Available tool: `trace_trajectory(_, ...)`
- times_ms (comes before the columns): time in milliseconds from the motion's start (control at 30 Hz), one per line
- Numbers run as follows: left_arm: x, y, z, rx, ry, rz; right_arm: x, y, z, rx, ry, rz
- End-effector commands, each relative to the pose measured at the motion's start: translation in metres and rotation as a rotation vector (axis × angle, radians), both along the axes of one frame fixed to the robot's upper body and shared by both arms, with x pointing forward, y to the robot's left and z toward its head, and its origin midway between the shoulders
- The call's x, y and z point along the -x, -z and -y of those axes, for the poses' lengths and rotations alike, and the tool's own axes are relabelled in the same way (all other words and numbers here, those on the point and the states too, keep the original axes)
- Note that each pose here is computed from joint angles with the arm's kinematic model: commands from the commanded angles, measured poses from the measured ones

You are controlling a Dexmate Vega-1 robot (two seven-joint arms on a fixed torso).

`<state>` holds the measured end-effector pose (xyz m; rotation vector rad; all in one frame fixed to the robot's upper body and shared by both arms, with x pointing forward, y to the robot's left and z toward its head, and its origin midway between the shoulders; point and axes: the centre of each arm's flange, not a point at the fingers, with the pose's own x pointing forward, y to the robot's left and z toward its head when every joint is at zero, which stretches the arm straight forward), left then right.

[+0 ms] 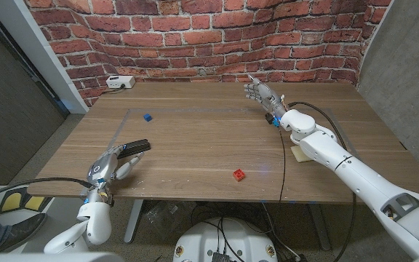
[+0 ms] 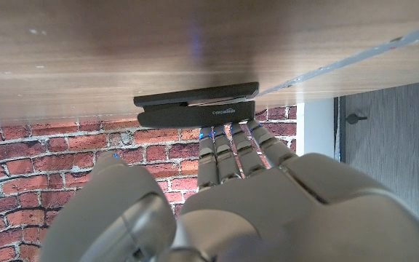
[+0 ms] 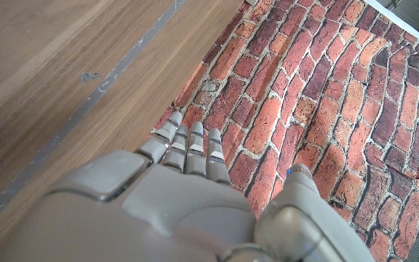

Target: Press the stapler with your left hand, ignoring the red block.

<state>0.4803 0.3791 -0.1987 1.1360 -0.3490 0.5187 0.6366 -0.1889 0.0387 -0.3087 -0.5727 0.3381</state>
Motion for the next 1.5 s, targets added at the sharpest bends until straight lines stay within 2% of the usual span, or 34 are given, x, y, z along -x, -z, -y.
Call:
trace_trajectory(33,-0.002,0.009,0.003,0.021,0.009,-0.016,0.001,-0.001,-0.003,0.002,0.000,0.001)
trace_trajectory(533,0.007,-0.022,0.001,-0.016,0.010,0.064,0.000,0.000,-0.003,-0.002,-0.002,0.006)
trace_trajectory(867,0.007,-0.029,0.004,-0.009,0.024,0.100,-0.001,0.003,0.002,-0.026,-0.004,0.007)
trace_trajectory(1500,0.011,-0.044,0.010,-0.024,-0.002,0.148,-0.006,0.001,0.005,-0.034,-0.002,0.013)
